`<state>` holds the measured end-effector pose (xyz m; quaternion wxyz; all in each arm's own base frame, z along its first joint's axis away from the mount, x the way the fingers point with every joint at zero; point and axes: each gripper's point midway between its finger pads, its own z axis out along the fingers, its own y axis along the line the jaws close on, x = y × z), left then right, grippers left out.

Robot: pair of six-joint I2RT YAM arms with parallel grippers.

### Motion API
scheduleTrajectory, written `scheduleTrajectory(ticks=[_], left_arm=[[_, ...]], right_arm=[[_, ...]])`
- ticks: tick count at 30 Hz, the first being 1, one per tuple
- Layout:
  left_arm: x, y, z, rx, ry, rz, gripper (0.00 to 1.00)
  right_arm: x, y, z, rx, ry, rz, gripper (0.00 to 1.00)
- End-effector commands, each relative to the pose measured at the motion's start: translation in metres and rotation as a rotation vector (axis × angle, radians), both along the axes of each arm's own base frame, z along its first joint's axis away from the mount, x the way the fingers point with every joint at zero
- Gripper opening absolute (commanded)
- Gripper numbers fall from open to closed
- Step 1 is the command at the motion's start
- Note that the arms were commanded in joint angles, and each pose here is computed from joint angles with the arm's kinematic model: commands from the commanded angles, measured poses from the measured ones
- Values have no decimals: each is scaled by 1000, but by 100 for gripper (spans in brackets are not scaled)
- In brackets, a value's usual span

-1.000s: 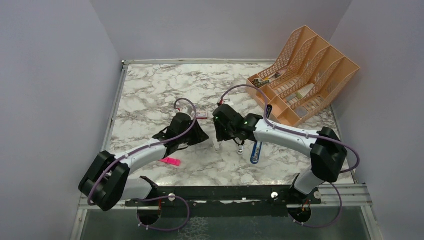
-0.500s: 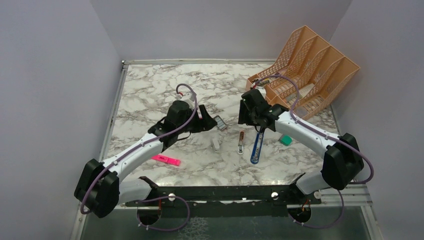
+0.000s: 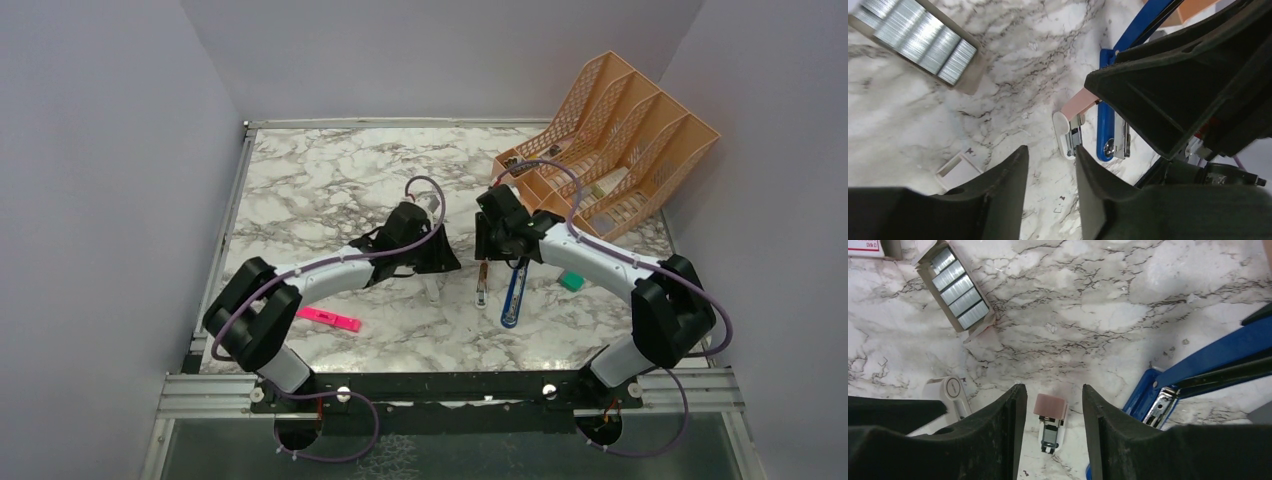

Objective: Load the staples into the stapler

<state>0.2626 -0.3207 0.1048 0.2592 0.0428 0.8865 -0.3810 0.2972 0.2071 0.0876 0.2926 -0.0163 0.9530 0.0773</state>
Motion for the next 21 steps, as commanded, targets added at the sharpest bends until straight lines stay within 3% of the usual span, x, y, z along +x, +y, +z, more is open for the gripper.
scheduleTrajectory(ticks=[1, 9, 13, 21], left_arm=[[-8, -27, -12, 4, 11, -68, 37], [-24, -38, -53, 71, 69, -90, 35], [-29, -48, -62, 34, 99, -113, 28], [-35, -58, -72, 22, 133, -132, 24]], right_arm=[[-3, 13, -9, 42, 34, 71, 48], [-9, 10, -14, 36, 45, 74, 47], [-10, 9, -14, 39, 48, 76, 42], [-15, 8, -12, 52, 46, 84, 39]])
